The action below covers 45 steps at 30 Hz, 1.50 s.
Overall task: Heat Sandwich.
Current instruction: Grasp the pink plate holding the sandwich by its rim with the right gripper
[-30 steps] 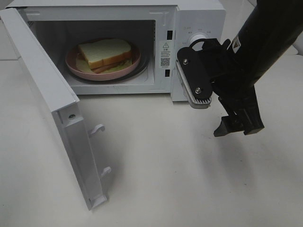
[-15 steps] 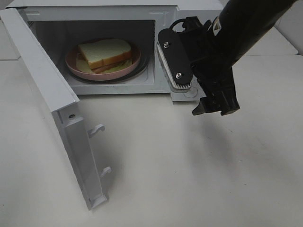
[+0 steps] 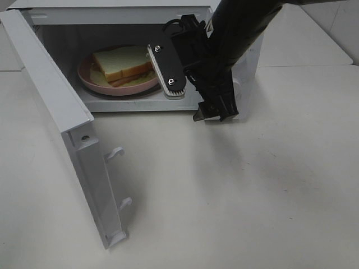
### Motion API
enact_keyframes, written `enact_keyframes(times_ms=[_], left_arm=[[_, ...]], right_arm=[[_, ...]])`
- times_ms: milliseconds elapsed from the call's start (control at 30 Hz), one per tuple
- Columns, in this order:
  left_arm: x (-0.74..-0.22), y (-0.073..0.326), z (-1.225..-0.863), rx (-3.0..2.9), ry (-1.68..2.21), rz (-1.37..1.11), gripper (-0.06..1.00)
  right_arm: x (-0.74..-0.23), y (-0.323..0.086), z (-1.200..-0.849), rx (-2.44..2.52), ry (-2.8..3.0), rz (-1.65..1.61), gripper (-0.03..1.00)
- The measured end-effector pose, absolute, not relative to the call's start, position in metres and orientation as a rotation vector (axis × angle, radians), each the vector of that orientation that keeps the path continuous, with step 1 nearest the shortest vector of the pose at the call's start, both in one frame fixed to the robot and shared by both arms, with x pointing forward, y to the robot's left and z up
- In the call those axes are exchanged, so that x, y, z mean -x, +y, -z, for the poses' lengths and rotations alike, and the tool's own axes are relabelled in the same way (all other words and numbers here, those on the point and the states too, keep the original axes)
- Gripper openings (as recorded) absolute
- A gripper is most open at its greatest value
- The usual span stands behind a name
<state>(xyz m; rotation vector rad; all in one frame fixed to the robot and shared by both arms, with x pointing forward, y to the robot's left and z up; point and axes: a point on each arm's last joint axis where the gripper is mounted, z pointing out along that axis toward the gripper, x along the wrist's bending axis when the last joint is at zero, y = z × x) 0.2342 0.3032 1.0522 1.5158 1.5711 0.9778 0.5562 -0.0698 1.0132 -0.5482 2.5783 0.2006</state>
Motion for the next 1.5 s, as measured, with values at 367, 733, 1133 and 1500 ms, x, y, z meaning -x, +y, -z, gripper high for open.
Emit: enact_keyframes(times_ms=[367,733,1133,1500], left_arm=[[-0.234,0.303,-1.052,-1.516,1.571,-0.978,0.99],[-0.234,0.303,-1.052,-1.516,1.571,-0.978,0.99],[-0.234,0.303,-1.052,-1.516,1.571,-0.978,0.99],[-0.234,0.303,-1.052,-1.516,1.571,-0.978,0.99]], right_arm=[[-0.585,-0.048,-1.0,0.553,2.546,-0.215,0.91],[-0.608,-0.03,-0.978,0.544,2.535,-0.239,0.89],[-0.633,-0.011,-0.954,0.525,2.509,-0.264,0.88],[-0.65,0.002,-0.943,0.519,2.509,-0.262,0.87]])
